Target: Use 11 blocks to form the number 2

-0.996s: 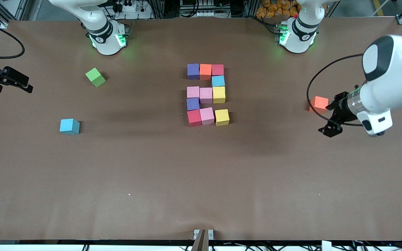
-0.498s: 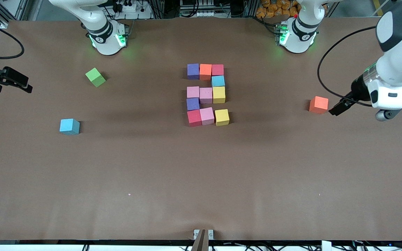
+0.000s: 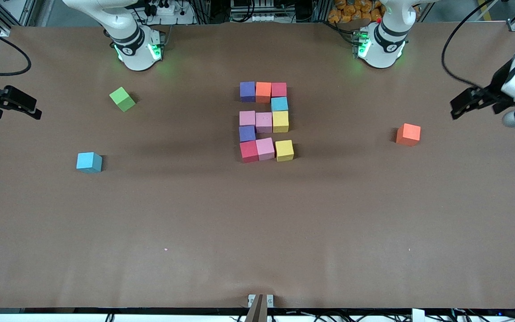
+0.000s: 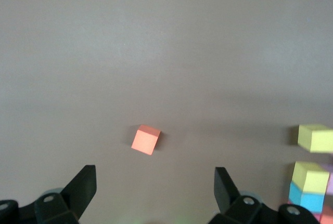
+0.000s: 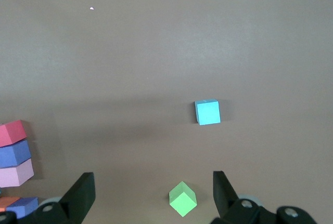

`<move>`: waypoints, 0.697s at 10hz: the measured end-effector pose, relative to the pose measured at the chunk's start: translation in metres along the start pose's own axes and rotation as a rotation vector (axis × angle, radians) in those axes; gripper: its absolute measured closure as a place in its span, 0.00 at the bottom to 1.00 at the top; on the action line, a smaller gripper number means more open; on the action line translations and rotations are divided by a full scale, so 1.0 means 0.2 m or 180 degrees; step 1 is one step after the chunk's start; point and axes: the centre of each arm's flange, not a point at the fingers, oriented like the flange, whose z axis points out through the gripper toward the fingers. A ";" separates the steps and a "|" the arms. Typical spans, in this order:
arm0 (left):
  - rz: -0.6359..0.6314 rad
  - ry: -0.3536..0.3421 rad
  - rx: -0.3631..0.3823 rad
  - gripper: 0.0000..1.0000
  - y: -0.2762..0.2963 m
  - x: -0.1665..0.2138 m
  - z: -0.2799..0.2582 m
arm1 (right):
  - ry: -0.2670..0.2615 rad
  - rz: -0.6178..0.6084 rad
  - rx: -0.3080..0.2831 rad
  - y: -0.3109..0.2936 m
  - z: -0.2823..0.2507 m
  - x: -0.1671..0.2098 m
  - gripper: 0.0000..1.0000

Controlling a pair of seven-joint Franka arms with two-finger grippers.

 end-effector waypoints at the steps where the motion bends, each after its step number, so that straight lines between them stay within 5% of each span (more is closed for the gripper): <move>1: 0.0053 0.0001 -0.0036 0.00 0.01 0.00 -0.02 | 0.0015 -0.0005 0.0000 0.00 0.00 0.00 0.00; 7: 0.0175 -0.0021 -0.0199 0.00 0.11 0.02 -0.01 | 0.0038 -0.0023 0.0000 -0.02 0.00 0.01 0.00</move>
